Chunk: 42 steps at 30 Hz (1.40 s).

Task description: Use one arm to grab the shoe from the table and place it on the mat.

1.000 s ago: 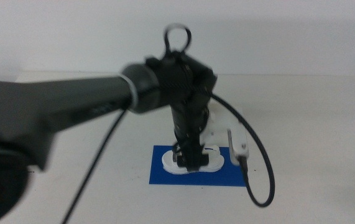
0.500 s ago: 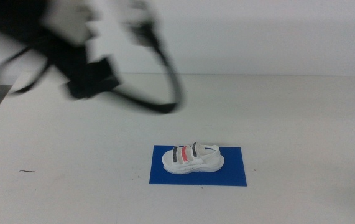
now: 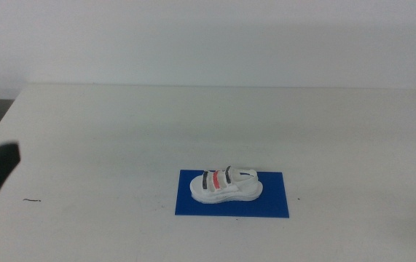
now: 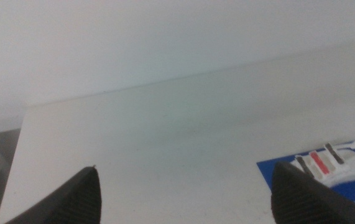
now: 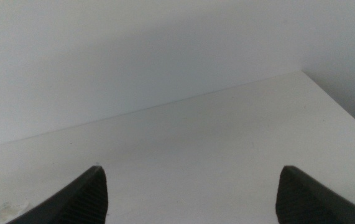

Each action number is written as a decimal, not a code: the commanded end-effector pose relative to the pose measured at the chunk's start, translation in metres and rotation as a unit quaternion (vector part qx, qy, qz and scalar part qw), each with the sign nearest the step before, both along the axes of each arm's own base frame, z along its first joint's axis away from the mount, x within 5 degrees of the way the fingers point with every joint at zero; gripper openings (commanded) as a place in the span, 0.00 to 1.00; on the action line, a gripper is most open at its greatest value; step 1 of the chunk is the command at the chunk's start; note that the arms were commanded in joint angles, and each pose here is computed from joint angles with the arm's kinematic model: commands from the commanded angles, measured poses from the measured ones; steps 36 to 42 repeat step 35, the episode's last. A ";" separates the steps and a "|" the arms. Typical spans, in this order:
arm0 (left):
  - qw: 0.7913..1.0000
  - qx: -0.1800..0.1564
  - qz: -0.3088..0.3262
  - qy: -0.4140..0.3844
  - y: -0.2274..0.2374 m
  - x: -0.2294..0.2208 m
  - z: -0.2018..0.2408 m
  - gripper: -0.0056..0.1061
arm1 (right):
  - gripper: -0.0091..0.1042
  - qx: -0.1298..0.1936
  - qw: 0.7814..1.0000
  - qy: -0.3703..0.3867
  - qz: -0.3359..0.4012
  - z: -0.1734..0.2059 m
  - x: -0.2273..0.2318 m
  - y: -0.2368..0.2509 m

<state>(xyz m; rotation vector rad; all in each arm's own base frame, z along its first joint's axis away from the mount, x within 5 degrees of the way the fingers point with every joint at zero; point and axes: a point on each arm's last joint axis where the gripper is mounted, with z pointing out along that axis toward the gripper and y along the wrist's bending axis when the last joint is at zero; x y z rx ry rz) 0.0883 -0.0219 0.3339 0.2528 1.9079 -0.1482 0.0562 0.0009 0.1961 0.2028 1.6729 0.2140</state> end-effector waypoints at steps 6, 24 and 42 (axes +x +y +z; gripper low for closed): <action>0.997 -0.044 0.030 -0.057 0.009 -0.024 -0.053 0.89 | 0.78 -0.005 1.000 -0.005 0.001 0.000 0.000 0.000; 0.977 -0.089 0.141 -0.136 0.023 -0.032 -0.134 0.89 | 0.78 -0.005 1.000 -0.006 0.001 0.000 0.000 0.000; 0.976 -0.088 0.141 -0.138 0.023 -0.032 -0.134 0.89 | 0.78 -0.005 1.000 -0.006 0.001 0.000 0.000 0.000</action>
